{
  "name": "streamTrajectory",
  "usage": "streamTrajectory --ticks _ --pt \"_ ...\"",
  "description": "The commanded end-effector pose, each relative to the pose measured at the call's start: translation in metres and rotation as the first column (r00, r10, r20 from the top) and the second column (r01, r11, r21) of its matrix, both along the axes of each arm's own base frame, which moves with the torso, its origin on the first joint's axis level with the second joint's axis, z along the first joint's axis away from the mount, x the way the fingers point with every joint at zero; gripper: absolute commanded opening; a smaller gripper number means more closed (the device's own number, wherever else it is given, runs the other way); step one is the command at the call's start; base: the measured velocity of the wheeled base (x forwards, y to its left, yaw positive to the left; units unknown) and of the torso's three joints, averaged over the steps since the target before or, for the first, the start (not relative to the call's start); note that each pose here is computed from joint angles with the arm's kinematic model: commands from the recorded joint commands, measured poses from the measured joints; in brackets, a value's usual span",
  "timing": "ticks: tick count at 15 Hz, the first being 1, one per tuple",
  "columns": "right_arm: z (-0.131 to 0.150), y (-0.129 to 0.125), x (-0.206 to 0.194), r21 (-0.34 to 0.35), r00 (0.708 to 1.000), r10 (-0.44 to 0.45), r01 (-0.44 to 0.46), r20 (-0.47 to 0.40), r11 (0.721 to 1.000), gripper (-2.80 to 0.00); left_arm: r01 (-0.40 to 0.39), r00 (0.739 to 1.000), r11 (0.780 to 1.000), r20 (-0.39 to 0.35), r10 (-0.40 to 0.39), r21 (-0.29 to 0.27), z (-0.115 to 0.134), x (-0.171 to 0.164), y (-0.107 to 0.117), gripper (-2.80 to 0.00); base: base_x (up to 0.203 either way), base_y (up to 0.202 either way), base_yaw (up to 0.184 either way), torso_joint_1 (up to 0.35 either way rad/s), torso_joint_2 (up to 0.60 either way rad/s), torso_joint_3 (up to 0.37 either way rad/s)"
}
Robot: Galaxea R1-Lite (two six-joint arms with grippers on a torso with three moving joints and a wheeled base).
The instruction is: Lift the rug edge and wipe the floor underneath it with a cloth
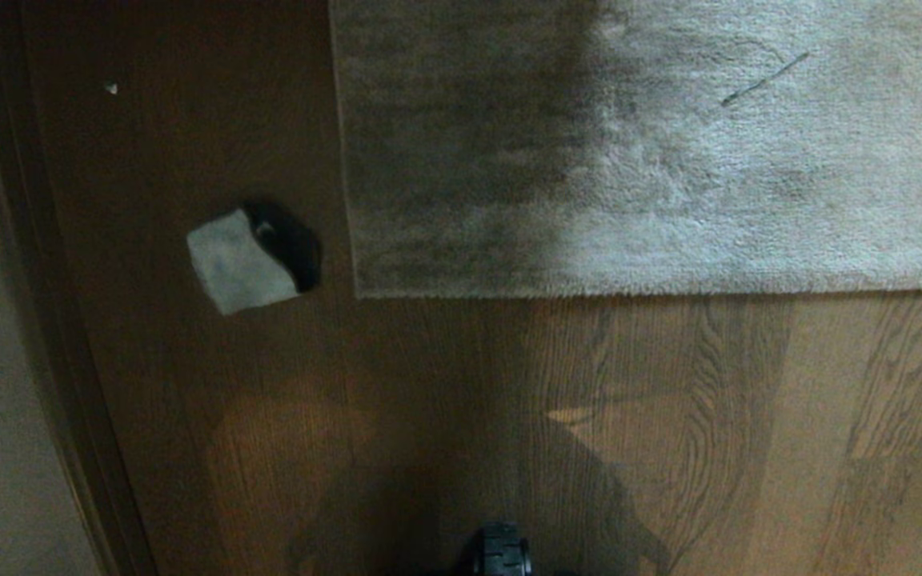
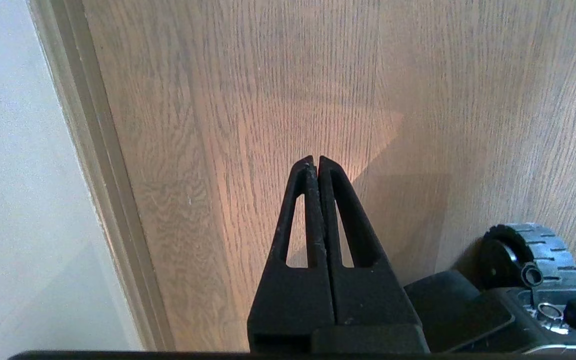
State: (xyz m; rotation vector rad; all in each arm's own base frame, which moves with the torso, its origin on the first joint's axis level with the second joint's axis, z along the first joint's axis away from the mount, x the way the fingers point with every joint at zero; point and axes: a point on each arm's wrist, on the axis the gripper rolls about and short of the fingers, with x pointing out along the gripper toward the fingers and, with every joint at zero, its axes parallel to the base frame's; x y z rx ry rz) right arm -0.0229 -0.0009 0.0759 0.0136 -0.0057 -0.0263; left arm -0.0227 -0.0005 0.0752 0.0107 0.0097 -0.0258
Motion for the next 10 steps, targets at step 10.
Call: streamTrajectory --ticks 10 --pt "0.0001 0.0 0.0001 0.0 1.0 0.0 0.0 -0.001 1.0 -2.8 0.0 1.0 1.0 0.004 0.0 0.0 0.0 -0.0002 0.0 -2.8 0.0 0.0 0.0 0.0 0.0 0.0"
